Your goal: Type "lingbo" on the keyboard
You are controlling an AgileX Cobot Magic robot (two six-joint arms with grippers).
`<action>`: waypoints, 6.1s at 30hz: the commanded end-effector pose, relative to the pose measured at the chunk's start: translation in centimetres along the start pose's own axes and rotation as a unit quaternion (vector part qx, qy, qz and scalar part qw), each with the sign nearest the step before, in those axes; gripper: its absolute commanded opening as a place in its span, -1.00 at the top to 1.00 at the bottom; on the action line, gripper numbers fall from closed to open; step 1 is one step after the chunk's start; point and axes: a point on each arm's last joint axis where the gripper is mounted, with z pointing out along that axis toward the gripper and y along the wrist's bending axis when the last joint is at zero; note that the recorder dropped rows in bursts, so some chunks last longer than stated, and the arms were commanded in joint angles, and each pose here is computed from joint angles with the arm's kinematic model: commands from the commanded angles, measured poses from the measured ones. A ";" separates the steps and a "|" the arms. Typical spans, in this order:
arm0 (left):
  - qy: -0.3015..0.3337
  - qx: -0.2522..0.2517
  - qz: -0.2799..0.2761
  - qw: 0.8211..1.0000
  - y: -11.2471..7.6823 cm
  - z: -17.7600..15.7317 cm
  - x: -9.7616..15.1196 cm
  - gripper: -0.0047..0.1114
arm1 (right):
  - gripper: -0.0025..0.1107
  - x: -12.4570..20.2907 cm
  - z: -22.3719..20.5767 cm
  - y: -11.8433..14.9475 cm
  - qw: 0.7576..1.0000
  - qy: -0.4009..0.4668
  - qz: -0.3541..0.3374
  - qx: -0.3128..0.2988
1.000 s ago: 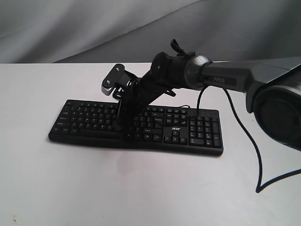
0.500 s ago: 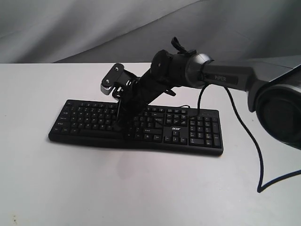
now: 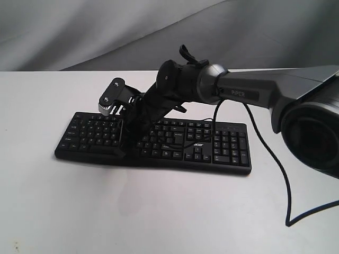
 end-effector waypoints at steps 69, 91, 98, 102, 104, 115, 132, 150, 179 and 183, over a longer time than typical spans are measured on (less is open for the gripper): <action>-0.003 0.000 -0.003 1.000 0.0 0.0 0.1 0.91 | 0.96 -3.1 0.7 -1.1 1.000 -0.003 -0.008 0.014; -0.003 0.000 -0.003 1.000 0.0 0.0 0.1 0.91 | 0.96 -2.5 1.6 -1.2 1.000 0.002 -0.009 0.016; -0.003 0.000 -0.003 1.000 0.0 0.0 0.1 0.91 | 0.96 -1.8 2.6 -1.1 1.000 0.011 -0.007 0.006; -0.003 0.000 -0.003 1.000 0.0 0.0 0.1 0.91 | 0.96 -2.7 1.1 -1.0 1.000 0.010 -0.019 0.009; -0.003 0.000 -0.003 1.000 0.0 0.0 0.1 0.91 | 0.96 -3.1 0.2 -0.8 1.000 0.009 -0.018 0.004; -0.003 0.000 -0.003 1.000 0.0 0.0 0.1 0.91 | 0.96 -2.7 0.4 -0.2 0.999 0.029 -0.012 -0.020; -0.003 0.000 -0.003 1.000 0.0 0.0 0.1 0.91 | 0.96 -2.0 1.4 -0.2 0.999 0.040 -0.009 -0.027; -0.003 0.000 -0.003 1.000 0.0 0.0 0.1 0.91 | 0.96 -2.3 -2.4 -2.5 0.999 0.042 -0.017 0.008; -0.003 0.000 -0.003 1.000 0.0 0.0 0.1 0.91 | 0.96 0.8 -2.5 -4.2 0.998 0.054 0.019 0.013; -0.003 0.000 -0.003 1.000 0.0 0.0 0.1 0.91 | 0.96 1.0 -2.3 -4.3 0.998 0.056 0.017 0.017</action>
